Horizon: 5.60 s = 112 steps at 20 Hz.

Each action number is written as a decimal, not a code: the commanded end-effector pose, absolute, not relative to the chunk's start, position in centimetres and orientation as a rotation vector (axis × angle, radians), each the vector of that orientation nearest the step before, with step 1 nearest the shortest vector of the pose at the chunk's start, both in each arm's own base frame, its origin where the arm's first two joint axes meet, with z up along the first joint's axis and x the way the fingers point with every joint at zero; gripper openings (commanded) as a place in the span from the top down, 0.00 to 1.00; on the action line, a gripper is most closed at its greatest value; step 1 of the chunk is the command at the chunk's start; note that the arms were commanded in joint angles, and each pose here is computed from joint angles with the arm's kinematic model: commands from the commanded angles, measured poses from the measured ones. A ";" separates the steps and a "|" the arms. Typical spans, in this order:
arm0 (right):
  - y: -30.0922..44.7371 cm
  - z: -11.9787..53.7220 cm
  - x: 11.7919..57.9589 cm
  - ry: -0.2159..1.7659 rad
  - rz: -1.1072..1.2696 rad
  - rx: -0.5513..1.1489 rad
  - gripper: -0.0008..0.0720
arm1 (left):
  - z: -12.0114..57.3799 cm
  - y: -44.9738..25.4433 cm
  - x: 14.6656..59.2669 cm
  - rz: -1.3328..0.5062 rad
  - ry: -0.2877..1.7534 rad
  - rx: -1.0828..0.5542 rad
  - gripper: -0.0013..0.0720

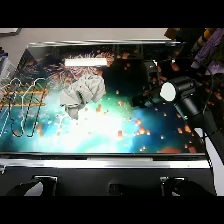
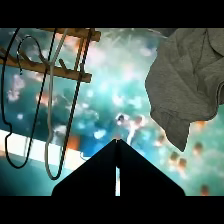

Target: Fold the clothes and pants, and hang the long-sleeved shirts on hangers.

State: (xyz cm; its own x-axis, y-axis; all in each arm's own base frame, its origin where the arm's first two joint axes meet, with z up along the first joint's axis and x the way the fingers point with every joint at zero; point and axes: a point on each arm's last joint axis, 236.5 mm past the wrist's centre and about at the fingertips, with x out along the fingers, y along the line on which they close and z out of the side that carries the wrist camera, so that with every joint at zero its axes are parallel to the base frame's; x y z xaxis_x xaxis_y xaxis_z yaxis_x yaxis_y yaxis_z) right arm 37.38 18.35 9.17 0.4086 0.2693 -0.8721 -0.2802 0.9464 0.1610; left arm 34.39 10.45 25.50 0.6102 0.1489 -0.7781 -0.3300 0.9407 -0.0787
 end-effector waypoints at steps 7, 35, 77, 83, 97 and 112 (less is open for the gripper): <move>18.3 9.2 37.4 1.096 0.346 -0.010 0.94 | 25.5 10.5 34.4 0.280 0.873 -0.224 0.95; 18.5 9.4 37.7 1.081 0.348 -0.006 0.94 | 30.9 12.2 39.0 0.293 0.565 -0.184 0.95; 5.5 16.0 26.4 1.192 -0.028 -0.132 0.86 | 0.0 -32.6 37.6 -0.539 1.489 -0.184 0.96; 4.4 18.6 24.9 1.094 -0.024 -0.099 0.86 | -5.6 -38.3 33.4 -0.530 1.596 -0.152 0.31; 8.3 24.2 38.4 0.797 0.124 0.917 0.83 | 14.0 -8.7 39.2 -0.027 1.267 -0.229 0.06; 7.4 -6.8 31.7 1.503 0.252 0.678 0.55 | 15.8 -3.2 39.8 0.086 1.188 -0.309 0.06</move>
State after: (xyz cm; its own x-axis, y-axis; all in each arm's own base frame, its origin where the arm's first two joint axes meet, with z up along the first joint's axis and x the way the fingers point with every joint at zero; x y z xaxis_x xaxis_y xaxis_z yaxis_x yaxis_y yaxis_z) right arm 32.76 5.22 -3.32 0.1461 0.5212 -0.8409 0.2949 0.7884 0.5399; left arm 39.64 -3.54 15.72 0.3677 -0.1051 -0.9240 -0.2219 0.9550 -0.1970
